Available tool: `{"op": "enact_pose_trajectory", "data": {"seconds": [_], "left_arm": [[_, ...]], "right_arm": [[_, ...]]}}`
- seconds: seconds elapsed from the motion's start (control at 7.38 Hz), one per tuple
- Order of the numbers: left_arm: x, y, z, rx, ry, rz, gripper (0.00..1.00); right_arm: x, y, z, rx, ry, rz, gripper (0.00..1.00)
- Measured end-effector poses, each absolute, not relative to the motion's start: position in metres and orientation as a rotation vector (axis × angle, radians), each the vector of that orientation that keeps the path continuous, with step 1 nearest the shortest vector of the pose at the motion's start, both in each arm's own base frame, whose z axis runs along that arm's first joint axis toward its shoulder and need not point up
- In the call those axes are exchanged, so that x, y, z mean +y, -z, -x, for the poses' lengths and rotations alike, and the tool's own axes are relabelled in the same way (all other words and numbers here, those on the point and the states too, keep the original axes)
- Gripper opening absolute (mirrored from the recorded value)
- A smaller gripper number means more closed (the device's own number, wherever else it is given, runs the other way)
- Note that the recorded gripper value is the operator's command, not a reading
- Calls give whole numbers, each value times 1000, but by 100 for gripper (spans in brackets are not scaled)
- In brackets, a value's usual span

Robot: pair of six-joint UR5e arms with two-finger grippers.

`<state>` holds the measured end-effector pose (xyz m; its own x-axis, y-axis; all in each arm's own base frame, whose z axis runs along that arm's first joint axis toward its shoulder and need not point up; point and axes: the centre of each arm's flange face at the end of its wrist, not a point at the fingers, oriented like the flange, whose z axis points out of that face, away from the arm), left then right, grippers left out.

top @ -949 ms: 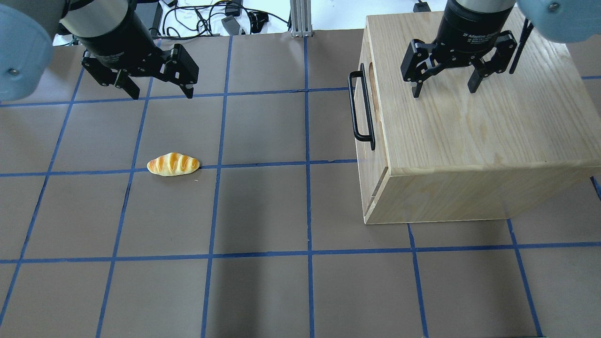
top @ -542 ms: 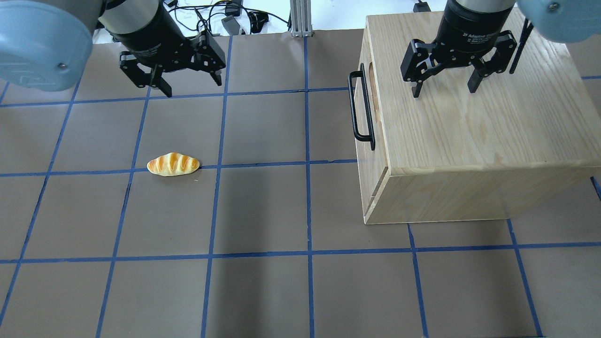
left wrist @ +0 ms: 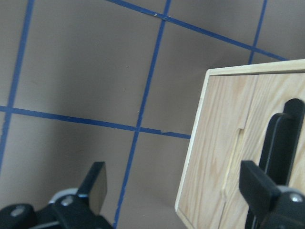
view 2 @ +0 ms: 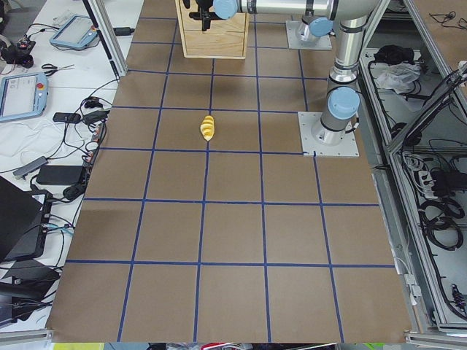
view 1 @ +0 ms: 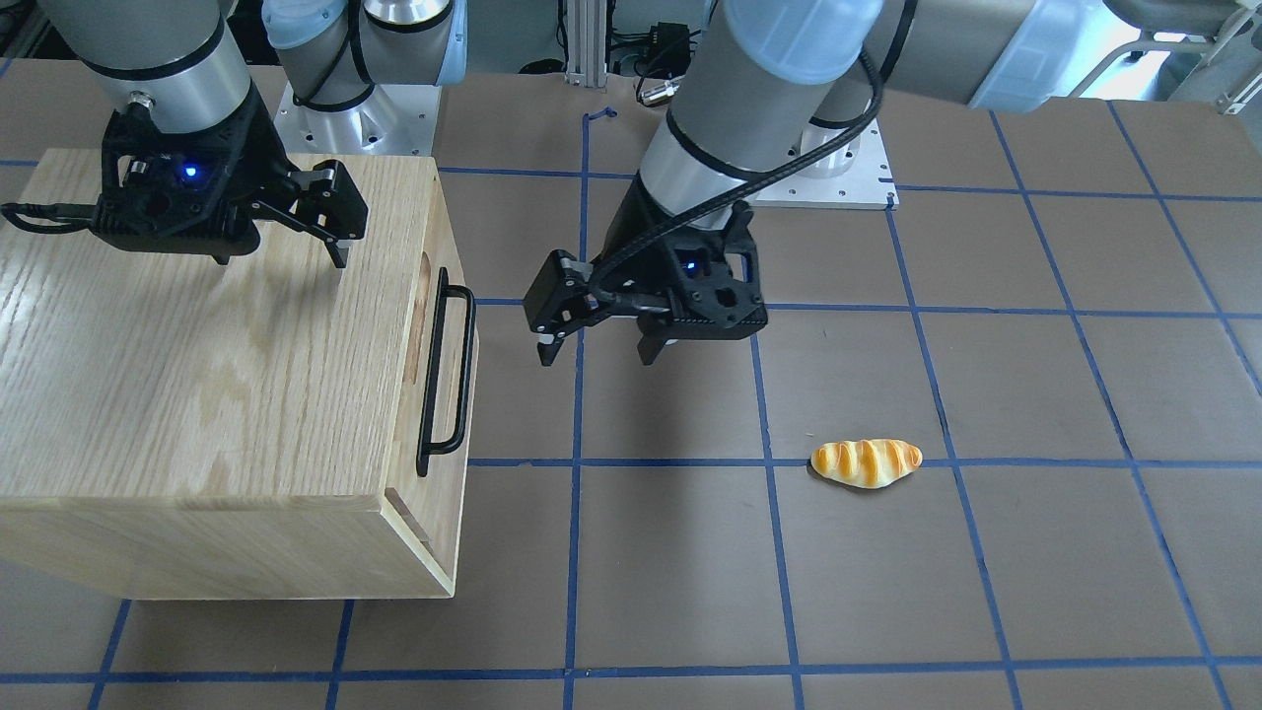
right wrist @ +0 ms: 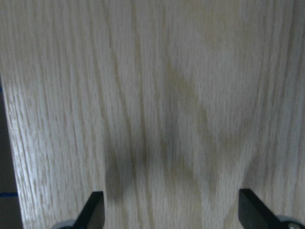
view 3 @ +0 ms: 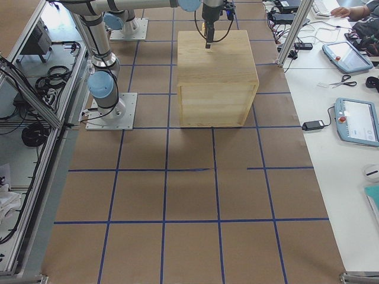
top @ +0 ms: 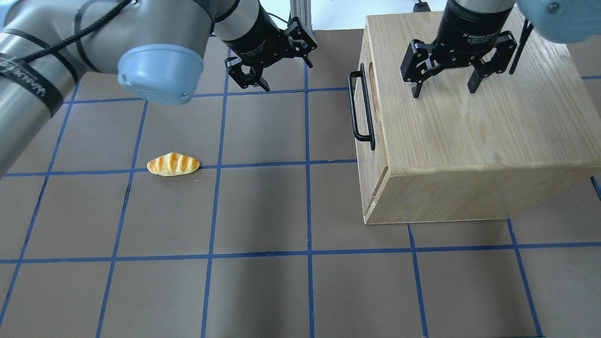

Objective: Open upper drawer

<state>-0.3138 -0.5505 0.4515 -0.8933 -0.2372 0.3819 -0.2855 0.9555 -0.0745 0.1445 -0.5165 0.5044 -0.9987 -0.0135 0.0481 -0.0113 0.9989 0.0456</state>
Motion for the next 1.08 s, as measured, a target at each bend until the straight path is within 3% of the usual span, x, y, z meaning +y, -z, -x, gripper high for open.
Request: {"op": "enact_pose_trajectory", "data": {"seconds": [1.08], "left_arm": [[-542, -377, 385, -2689, -58, -256, 100]], "right_arm": [[-517, -505, -145, -3092, 69, -20, 100]]}}
